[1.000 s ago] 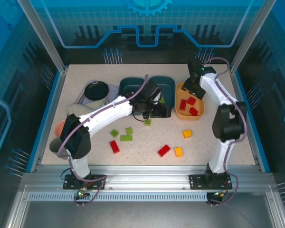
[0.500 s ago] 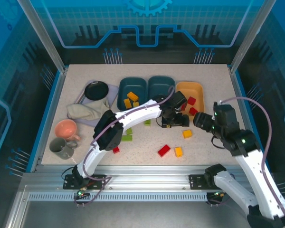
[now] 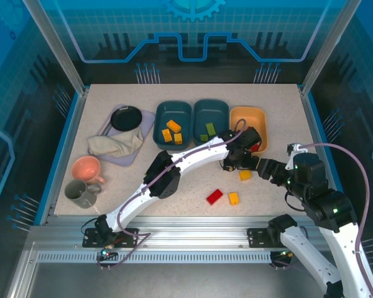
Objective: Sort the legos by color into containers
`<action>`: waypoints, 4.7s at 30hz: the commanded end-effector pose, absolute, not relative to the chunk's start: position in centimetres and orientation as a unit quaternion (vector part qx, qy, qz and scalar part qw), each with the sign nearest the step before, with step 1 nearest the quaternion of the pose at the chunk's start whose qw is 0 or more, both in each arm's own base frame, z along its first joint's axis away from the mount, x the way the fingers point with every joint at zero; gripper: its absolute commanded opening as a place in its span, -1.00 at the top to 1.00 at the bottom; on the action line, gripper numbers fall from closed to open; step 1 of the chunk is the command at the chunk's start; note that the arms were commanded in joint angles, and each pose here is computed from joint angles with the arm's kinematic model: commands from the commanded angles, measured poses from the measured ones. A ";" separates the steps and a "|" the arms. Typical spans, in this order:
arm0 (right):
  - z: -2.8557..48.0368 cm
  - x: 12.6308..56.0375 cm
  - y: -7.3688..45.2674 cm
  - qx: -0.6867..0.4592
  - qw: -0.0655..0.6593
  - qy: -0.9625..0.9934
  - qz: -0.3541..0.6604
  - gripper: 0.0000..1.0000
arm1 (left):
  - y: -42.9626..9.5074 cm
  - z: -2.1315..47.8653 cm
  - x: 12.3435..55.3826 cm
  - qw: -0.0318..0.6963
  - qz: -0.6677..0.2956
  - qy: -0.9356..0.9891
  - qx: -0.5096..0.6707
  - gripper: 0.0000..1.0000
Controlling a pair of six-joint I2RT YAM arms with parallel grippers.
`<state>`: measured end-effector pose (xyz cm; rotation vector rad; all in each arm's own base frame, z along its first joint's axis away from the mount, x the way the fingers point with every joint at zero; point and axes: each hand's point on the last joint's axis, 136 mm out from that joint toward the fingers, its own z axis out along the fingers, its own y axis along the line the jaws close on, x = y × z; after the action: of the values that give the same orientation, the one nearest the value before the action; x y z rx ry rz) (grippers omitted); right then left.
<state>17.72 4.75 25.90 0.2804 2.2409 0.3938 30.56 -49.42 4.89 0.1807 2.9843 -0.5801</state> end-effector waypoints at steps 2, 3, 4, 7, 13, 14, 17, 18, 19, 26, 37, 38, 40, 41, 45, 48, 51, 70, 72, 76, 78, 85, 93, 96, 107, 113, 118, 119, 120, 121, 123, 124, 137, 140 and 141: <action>26.0 17.0 5.1 0.095 0.409 0.892 0.166 -0.58 | -49.7 3.5 29.0 0.046 -0.158 0.985 0.056 -0.78; 26.0 17.0 5.1 0.095 0.410 0.892 0.167 -0.58 | -49.7 3.2 28.9 0.045 -0.154 0.986 0.055 -0.77; 26.0 16.9 5.2 0.095 0.410 0.892 0.168 -0.58 | -49.5 2.9 29.0 0.046 -0.148 0.987 0.050 -0.75; 25.9 16.8 5.2 0.094 0.409 0.892 0.168 -0.58 | -48.9 2.4 29.2 0.050 -0.130 0.989 0.046 -0.60; 25.7 16.9 5.3 0.090 0.406 0.894 0.168 -0.58 | -47.3 2.5 29.2 0.057 -0.096 0.993 0.049 -0.11; 25.7 16.9 5.3 0.090 0.406 0.894 0.167 -0.58 | -47.0 2.5 29.1 0.056 -0.090 0.993 0.049 -0.09; 25.6 17.0 5.4 0.084 0.404 0.895 0.168 -0.58 | -46.0 2.5 28.9 0.058 -0.069 0.995 0.049 -0.07; 25.5 16.9 5.5 0.083 0.402 0.896 0.167 -0.57 | -45.7 2.5 28.9 0.058 -0.065 0.995 0.052 -0.05; 25.2 16.9 5.4 0.082 0.400 0.898 0.166 -0.57 | -45.5 2.5 28.9 0.060 -0.061 0.995 0.054 0.00; 25.1 16.3 5.3 0.080 0.394 0.900 0.165 -0.56 | -43.7 4.7 29.8 0.087 -0.044 0.994 0.056 0.43; 24.8 16.9 5.8 0.061 0.388 0.906 0.160 -0.54 | -36.9 11.4 32.8 0.122 -0.067 0.990 -0.015 0.56; 24.5 17.2 6.3 0.057 0.382 0.907 0.170 -0.55 | -35.9 12.1 33.3 0.125 -0.069 0.989 -0.025 0.56; 24.1 18.0 7.5 0.052 0.371 0.907 0.193 -0.55 | -33.9 13.4 34.5 0.133 -0.073 0.987 -0.043 0.57; 23.9 18.5 8.2 0.049 0.366 0.906 0.207 -0.55 | -32.7 14.1 35.2 0.139 -0.075 0.986 -0.054 0.57; 23.5 21.0 10.9 0.043 0.352 0.899 0.257 -0.55 | -28.3 16.6 38.8 0.169 -0.084 0.977 -0.095 0.56; 22.8 23.1 13.0 0.035 0.326 0.900 0.287 -0.54 | -25.2 17.3 41.8 0.186 -0.092 0.970 -0.129 0.55; 22.4 25.3 14.7 0.030 0.314 0.897 0.310 -0.53 | -22.8 17.1 45.1 0.201 -0.102 0.961 -0.158 0.53; 21.8 34.2 19.5 0.063 0.312 0.873 0.370 -0.59 | -19.0 7.9 56.9 0.191 -0.127 0.944 -0.236 0.44; 21.4 34.3 19.6 0.067 0.307 0.873 0.373 -0.59 | -19.1 7.6 56.8 0.186 -0.130 0.945 -0.235 0.34; 20.8 34.5 20.1 0.068 0.296 0.873 0.381 -0.59 | -19.3 7.4 56.6 0.178 -0.134 0.946 -0.234 0.05; 20.9 34.6 20.2 0.064 0.297 0.873 0.383 -0.59 | -19.2 7.6 56.4 0.174 -0.135 0.946 -0.237 -0.07; 21.9 33.9 20.2 0.019 0.307 0.881 0.360 -0.59 | -18.9 12.4 56.1 0.201 -0.149 0.940 -0.233 -0.41; 21.9 30.9 19.7 -0.071 0.329 0.906 0.257 -0.57 | -17.0 21.6 51.1 0.237 -0.173 0.921 -0.257 -0.51; 21.2 29.5 20.7 -0.112 0.324 0.914 0.217 -0.56 | -15.8 23.8 47.2 0.243 -0.185 0.915 -0.265 -0.55; 15.9 26.3 29.6 -0.227 0.268 0.926 0.138 -0.43 | -9.7 21.9 26.9 0.227 -0.219 0.878 -0.360 -0.71; 12.4 26.2 35.0 -0.235 0.220 0.940 0.114 -0.39 | -7.2 19.9 19.1 0.230 -0.237 0.862 -0.385 -0.79; 8.8 27.1 37.2 -0.202 0.174 0.961 0.078 -0.43 | -6.3 19.9 15.9 0.231 -0.251 0.857 -0.386 -0.80; 8.3 27.3 37.5 -0.199 0.169 0.962 0.074 -0.44 | -6.2 19.8 15.5 0.230 -0.251 0.857 -0.388 -0.80; 7.9 27.6 37.8 -0.195 0.165 0.964 0.069 -0.44 | -6.1 19.8 15.1 0.228 -0.252 0.857 -0.387 -0.80; 7.5 27.9 38.2 -0.188 0.162 0.966 0.066 -0.45 | -6.1 19.7 14.8 0.227 -0.253 0.857 -0.386 -0.80; 6.5 28.4 38.5 -0.177 0.148 0.971 0.055 -0.45 | -6.1 19.8 14.4 0.225 -0.257 0.857 -0.386 -0.80; 6.0 28.5 38.7 -0.172 0.140 0.974 0.050 -0.44 | -6.1 19.8 14.3 0.225 -0.258 0.857 -0.385 -0.80; 2.3 28.7 38.7 -0.147 0.094 0.985 0.005 -0.05 | -6.5 20.5 14.2 0.226 -0.264 0.866 -0.358 -0.80; 2.3 28.7 38.6 -0.146 0.094 0.985 0.001 0.07 | -6.6 20.5 14.4 0.227 -0.266 0.866 -0.357 -0.80; 2.3 28.7 38.6 -0.147 0.094 0.985 0.001 0.11 | -6.7 20.6 14.5 0.227 -0.267 0.866 -0.357 -0.80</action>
<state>28.60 38.90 2.44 -0.4559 2.9075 0.0450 14.53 -6.13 20.35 -1.0267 2.3594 -0.7137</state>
